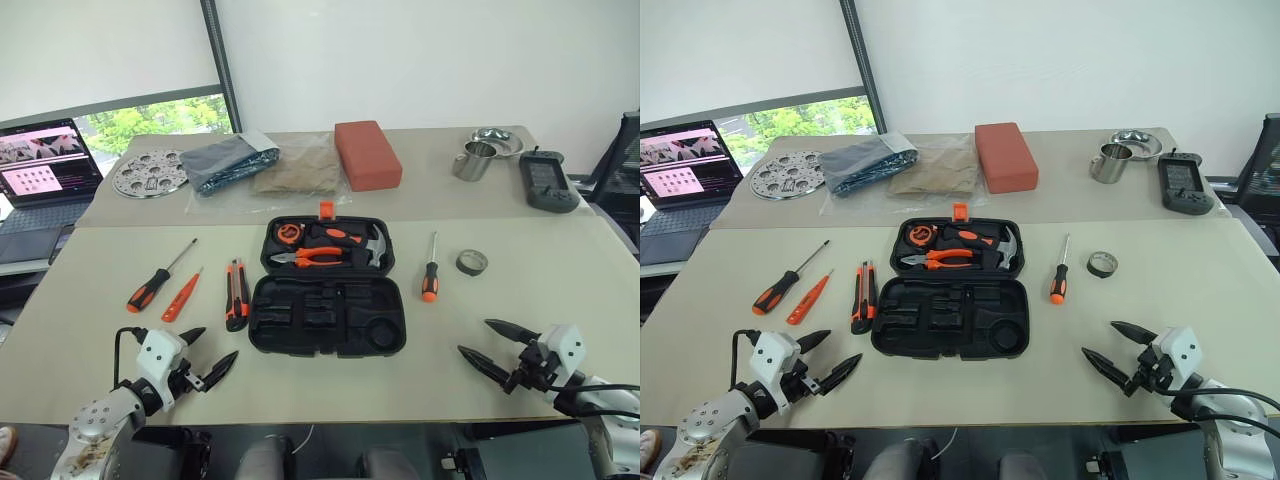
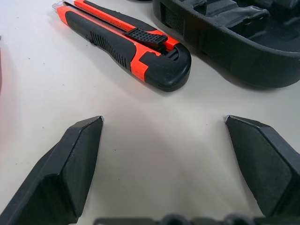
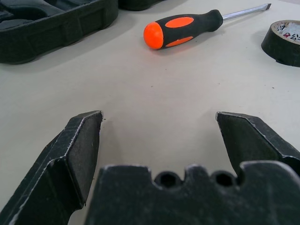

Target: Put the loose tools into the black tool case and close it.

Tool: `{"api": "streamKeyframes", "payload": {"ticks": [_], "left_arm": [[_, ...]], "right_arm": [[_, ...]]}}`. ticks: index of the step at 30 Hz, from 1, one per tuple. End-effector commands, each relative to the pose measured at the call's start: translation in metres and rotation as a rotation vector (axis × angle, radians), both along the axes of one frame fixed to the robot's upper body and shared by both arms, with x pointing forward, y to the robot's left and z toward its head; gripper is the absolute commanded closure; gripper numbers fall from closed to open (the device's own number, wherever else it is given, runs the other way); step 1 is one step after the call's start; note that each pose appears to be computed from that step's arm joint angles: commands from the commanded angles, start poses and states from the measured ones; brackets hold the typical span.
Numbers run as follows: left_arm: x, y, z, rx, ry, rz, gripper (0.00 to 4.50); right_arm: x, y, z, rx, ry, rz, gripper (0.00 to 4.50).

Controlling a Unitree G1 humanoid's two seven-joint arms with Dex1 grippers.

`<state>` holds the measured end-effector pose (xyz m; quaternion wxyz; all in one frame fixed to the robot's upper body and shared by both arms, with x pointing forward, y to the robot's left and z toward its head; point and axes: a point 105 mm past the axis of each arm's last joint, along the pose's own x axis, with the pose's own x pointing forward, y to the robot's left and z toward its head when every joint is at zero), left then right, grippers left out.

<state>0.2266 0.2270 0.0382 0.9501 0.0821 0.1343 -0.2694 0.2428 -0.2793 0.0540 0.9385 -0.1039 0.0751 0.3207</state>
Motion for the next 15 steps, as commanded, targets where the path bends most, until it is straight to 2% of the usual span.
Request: {"api": "streamKeyframes", "payload": {"ticks": [1, 12, 14, 15], "left_arm": [[-0.008, 0.006, -0.015, 0.024, 0.063, 0.023, 0.00], [-0.003, 0.002, -0.004, -0.007, 0.004, -0.006, 0.00], [-0.001, 0.001, 0.007, -0.018, -0.037, -0.021, 0.00], [0.002, 0.001, 0.022, -0.028, -0.086, -0.033, 0.00]], "right_arm": [[-0.001, -0.003, 0.008, -0.017, -0.030, 0.002, 0.02], [0.000, -0.005, 0.012, -0.033, -0.049, -0.003, 0.02], [0.003, -0.001, 0.026, -0.002, -0.091, 0.020, 0.02], [0.007, 0.006, 0.041, 0.029, -0.125, 0.052, 0.02]]}}
